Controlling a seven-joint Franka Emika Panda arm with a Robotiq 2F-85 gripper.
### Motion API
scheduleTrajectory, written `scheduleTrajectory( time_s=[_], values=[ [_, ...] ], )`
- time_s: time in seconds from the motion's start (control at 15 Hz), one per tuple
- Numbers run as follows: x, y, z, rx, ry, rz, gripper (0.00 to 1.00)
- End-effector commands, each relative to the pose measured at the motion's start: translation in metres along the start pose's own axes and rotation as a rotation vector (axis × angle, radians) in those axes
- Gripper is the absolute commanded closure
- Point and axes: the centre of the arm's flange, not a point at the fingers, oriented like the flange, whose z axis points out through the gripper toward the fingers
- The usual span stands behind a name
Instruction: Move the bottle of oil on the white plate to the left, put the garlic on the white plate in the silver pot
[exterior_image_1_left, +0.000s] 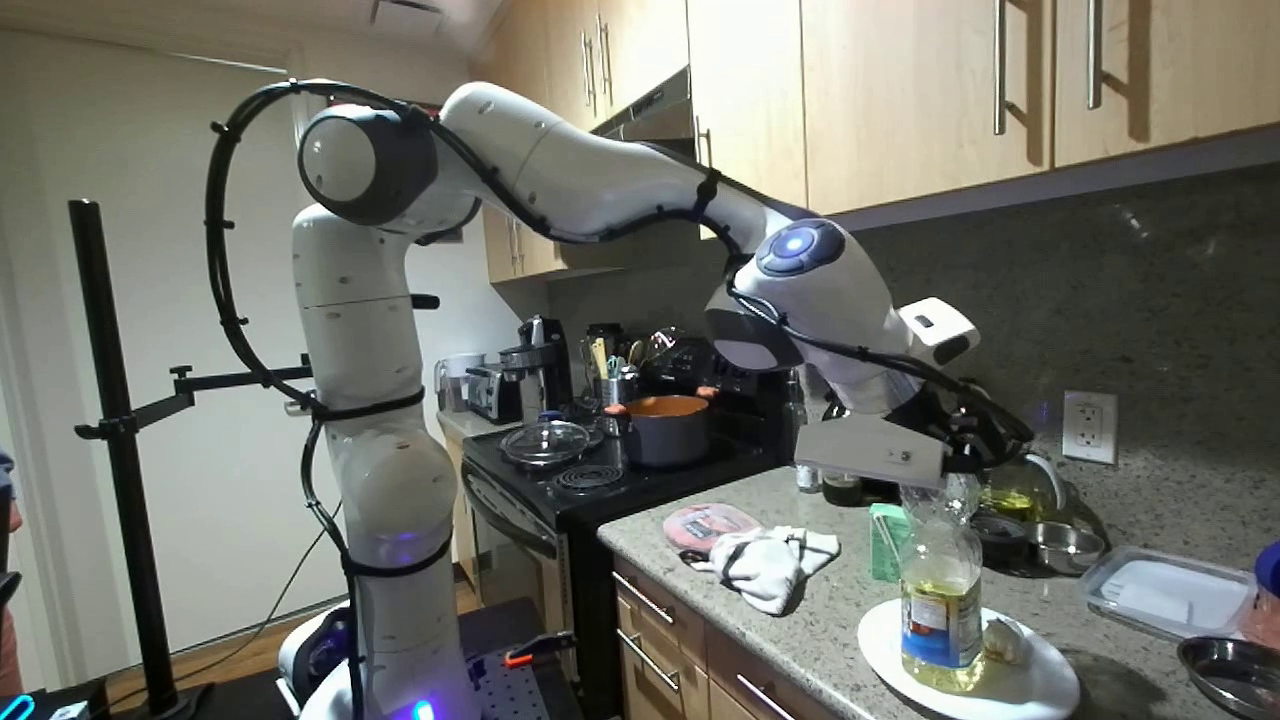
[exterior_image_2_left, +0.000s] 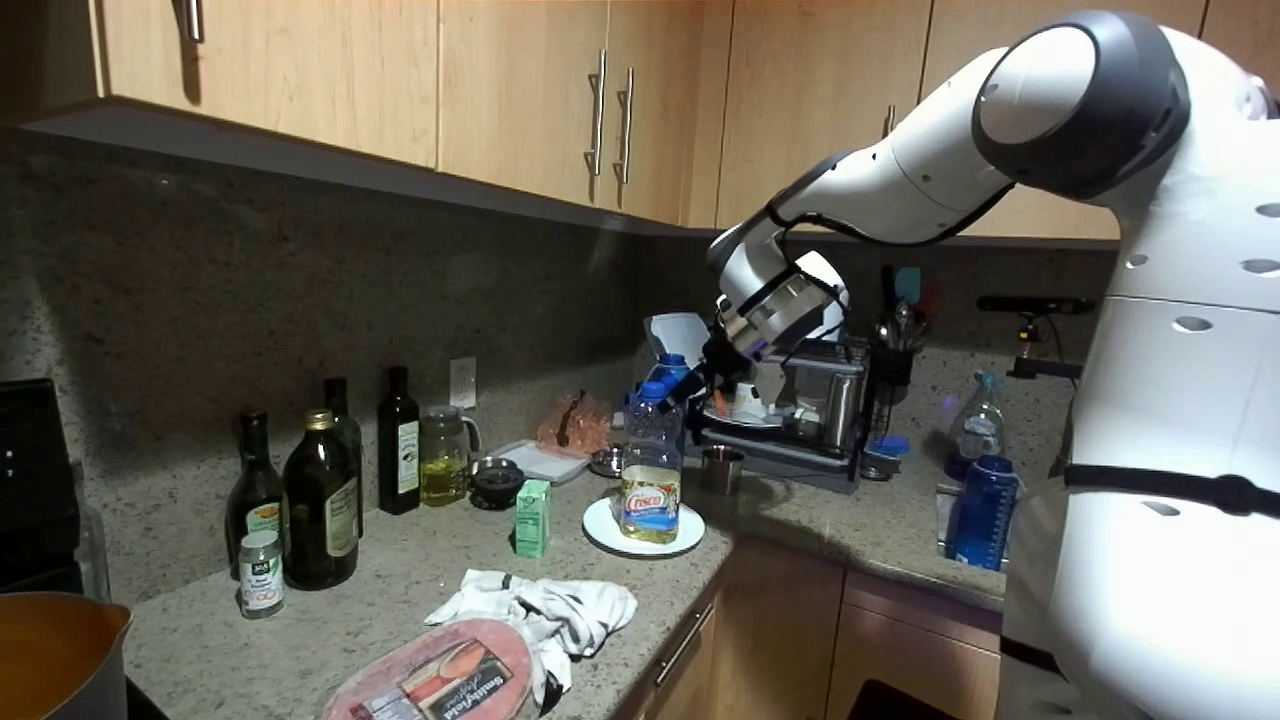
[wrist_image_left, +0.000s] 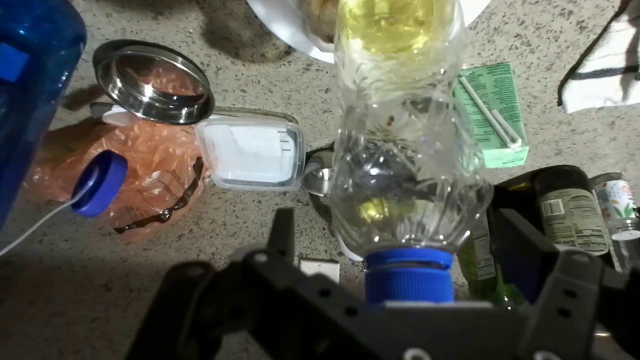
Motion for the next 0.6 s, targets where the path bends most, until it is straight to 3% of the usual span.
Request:
scheduleTrajectory(
  time_s=[0.0,0.53],
  values=[
    [0.004,0.007,-0.011,-0.019,0.018,-0.012,0.0],
    [-0.003,0.015,0.003,0.003,-0.016,0.016,0.0]
  ],
)
